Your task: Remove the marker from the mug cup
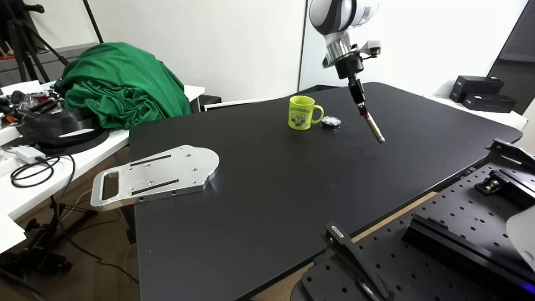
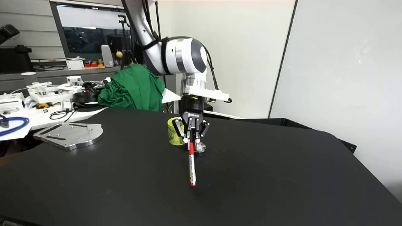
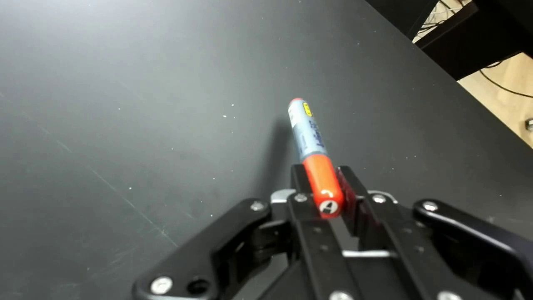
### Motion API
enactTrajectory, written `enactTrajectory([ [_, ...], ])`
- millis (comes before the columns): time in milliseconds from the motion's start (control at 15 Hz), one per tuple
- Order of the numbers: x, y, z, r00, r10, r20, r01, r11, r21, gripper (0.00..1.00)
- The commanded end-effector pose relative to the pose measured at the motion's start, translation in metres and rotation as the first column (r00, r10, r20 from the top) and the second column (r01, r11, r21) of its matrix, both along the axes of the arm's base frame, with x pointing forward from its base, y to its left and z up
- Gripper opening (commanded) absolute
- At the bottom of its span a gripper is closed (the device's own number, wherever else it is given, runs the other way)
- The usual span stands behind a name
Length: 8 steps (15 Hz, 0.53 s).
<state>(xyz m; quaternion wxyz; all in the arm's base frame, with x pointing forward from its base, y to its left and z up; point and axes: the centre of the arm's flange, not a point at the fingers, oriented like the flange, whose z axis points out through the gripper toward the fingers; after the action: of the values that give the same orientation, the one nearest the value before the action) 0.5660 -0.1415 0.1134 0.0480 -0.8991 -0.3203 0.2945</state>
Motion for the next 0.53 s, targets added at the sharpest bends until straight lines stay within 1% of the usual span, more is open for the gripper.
enactTrajectory([
  [0,0.024,-0.008,-0.030,0.998,-0.023,-0.056,0.024,1.000,0.020,0.05],
  [200,0.026,-0.009,-0.049,0.996,-0.028,-0.087,0.030,0.999,0.025,0.05],
  [467,0.033,-0.007,-0.052,0.993,-0.032,-0.110,0.034,0.999,0.018,0.05],
])
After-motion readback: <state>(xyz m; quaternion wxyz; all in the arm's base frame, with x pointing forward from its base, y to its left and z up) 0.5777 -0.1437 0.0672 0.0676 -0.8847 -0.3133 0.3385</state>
